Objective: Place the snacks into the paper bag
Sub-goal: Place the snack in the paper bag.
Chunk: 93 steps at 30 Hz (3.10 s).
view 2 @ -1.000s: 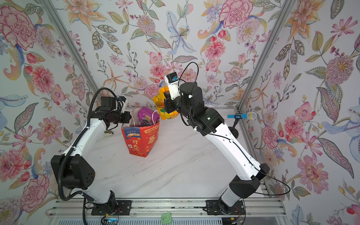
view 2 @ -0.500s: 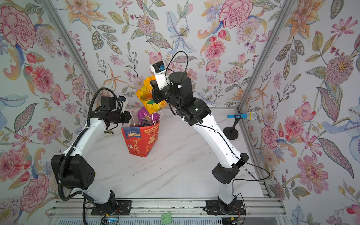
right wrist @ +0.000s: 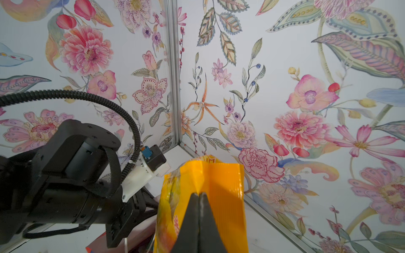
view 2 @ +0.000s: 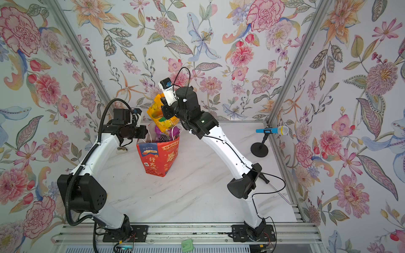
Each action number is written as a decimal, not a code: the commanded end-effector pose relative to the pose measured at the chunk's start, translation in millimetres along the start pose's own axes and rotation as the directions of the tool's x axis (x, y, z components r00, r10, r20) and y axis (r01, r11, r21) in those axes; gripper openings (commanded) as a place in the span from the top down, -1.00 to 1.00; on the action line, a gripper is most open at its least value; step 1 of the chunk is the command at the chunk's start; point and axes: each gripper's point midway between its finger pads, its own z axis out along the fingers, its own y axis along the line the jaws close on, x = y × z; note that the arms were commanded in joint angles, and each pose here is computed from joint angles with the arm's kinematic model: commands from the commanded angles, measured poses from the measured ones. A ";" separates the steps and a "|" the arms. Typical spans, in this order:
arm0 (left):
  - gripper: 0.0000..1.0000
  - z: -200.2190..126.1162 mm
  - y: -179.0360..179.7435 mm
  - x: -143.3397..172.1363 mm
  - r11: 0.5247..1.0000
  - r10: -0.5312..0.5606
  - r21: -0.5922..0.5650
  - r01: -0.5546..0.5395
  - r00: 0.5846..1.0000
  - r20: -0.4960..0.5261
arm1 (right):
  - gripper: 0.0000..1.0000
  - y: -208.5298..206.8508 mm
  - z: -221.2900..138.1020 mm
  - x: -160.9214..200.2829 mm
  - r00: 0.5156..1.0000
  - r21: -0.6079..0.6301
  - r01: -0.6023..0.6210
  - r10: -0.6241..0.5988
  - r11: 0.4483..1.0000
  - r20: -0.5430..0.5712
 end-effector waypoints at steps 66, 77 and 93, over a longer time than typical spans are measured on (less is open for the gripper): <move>0.74 -23.2 4.1 -15.9 1.000 -0.012 -0.010 0.012 0.998 0.069 | 1.00 34.2 62.2 115.3 0.971 -0.126 -0.114 0.084 0.985 -0.225; 0.74 -29.9 3.5 -21.1 1.000 -0.017 -0.010 0.018 0.995 0.098 | 1.00 70.1 74.5 165.0 0.940 -0.182 -0.137 0.070 0.974 -0.333; 0.72 -44.9 2.9 -29.8 0.999 -0.030 -0.007 0.032 0.987 0.158 | -0.09 54.5 61.6 117.2 0.964 -0.155 -0.126 0.084 0.980 -0.254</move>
